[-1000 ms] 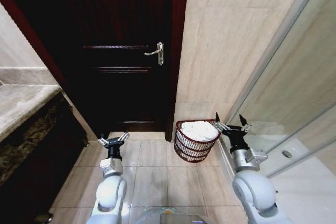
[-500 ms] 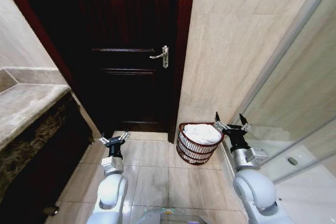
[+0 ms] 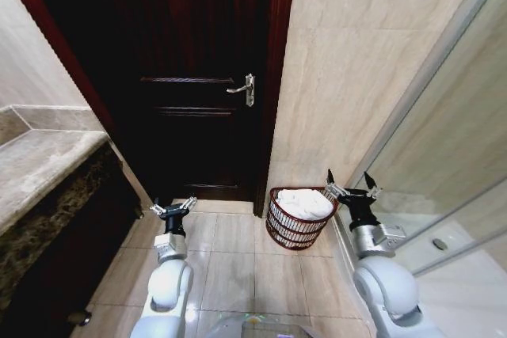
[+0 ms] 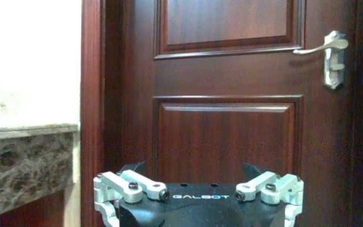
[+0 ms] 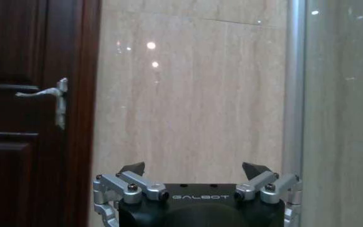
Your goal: Discard the used towel into the hamper.
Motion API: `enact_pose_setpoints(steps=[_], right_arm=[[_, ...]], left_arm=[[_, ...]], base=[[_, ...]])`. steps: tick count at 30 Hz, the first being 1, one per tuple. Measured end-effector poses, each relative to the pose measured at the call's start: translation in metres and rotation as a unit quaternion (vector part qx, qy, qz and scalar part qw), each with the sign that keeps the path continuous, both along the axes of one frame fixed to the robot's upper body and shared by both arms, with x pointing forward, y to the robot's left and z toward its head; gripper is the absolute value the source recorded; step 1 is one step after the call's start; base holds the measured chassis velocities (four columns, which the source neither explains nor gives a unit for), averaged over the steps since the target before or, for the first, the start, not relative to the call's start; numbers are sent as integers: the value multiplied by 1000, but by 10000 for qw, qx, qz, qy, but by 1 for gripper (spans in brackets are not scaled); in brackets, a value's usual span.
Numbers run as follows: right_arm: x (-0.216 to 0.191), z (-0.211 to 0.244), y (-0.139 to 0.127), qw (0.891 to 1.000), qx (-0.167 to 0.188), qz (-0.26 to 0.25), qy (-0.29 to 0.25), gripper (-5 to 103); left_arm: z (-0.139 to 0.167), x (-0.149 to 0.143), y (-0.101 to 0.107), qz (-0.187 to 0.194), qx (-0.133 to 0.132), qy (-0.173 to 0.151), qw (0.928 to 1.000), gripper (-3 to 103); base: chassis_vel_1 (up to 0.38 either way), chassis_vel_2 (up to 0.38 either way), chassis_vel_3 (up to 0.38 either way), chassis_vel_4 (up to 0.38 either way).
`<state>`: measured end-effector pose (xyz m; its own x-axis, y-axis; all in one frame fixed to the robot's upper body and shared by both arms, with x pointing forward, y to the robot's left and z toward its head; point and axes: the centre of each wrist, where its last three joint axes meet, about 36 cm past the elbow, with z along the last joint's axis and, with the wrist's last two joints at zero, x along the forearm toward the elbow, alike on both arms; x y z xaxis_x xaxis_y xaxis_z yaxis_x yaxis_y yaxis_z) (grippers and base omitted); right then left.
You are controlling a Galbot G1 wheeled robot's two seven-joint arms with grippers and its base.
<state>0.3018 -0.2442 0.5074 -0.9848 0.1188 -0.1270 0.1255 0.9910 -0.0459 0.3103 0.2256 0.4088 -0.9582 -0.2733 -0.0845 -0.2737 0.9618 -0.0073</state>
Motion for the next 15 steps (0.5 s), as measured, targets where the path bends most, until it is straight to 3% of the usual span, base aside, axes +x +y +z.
enact_pose_setpoints(steps=[6,11,15], right_arm=[[-1,-16,-17,9996,-53,-222,147,100],[-13,-39,-24,9995,-125,-186,238,100],[-28,-45,-8,9992,64,-177,342,100]], left_arm=[[15,-14,26,-727,157,86,9972,100],[20,-26,31,-1003,230,185,9945,100],[22,-28,27,-1102,224,168,9935,100]], base=[[0,0,0,0],[0,0,0,0],[0,0,0,0]])
